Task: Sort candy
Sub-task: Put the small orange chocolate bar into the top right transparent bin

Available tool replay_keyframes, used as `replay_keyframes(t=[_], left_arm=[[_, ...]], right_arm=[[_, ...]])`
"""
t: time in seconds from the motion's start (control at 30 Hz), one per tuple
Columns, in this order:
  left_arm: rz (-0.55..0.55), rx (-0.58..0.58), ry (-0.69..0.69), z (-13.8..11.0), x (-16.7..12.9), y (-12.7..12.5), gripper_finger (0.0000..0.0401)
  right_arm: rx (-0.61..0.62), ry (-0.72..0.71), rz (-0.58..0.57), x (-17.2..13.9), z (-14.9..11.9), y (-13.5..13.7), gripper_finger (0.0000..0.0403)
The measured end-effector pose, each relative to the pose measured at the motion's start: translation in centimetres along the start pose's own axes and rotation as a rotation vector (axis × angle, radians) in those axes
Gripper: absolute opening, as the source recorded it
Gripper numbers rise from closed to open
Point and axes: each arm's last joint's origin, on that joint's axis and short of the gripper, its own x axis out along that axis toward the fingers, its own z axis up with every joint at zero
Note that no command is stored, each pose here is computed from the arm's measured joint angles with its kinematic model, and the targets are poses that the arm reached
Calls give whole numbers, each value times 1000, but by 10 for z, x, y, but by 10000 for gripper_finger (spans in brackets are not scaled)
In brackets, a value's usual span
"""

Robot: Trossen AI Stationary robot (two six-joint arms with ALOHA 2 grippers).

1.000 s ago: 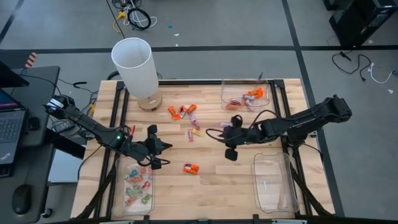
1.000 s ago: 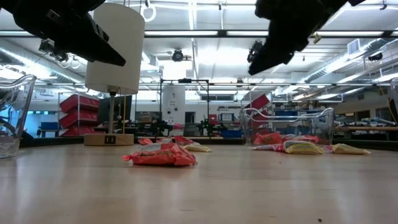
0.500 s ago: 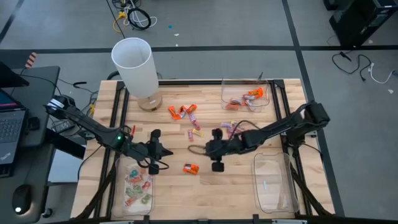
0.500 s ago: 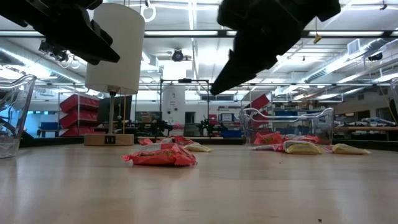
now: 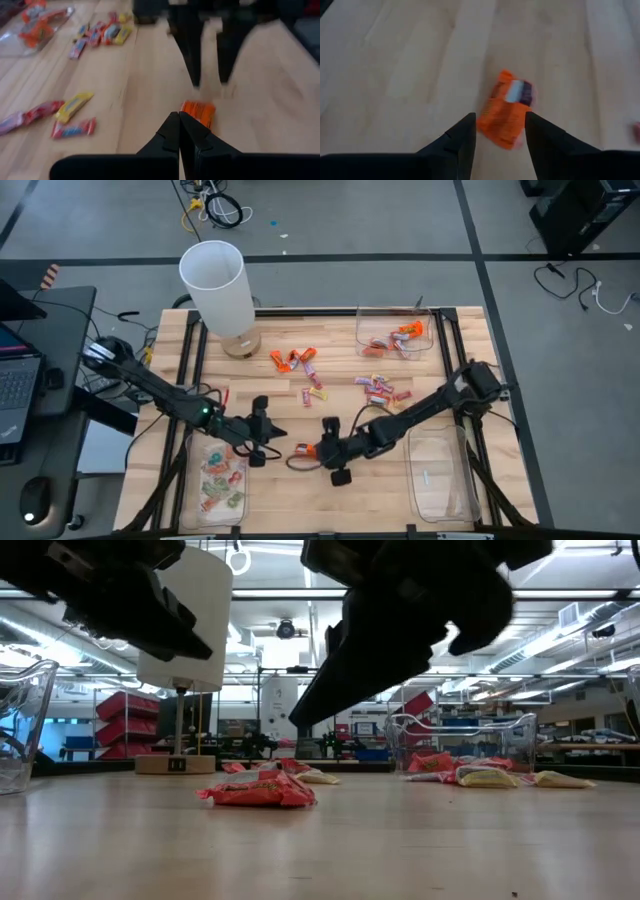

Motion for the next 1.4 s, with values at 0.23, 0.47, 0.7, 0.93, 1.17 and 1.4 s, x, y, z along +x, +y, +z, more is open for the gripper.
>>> replay_keyframes(t=[0.23, 0.47, 0.7, 0.93, 1.17, 1.4], left_arm=[[-6, -13, -27, -6, 19, -8, 0], [19, 11, -30, -17, 37, -13, 0], [57, 9, -52, -24, 51, -15, 0], [100, 27, -34, -32, 58, -15, 0], [142, 22, -19, -35, 61, -11, 0], [159, 20, -1, -37, 64, -7, 0]], right_arm=[[-35, -3, -88, 4, -7, 22, 171], [-87, -81, -129, 6, -2, 28, 175], [-83, -58, -129, 24, -12, 28, 175], [-51, -25, -156, 37, -23, 29, 175], [-28, -2, -180, 43, -30, 29, 175], [-3, 5, -188, 44, -30, 24, 165]])
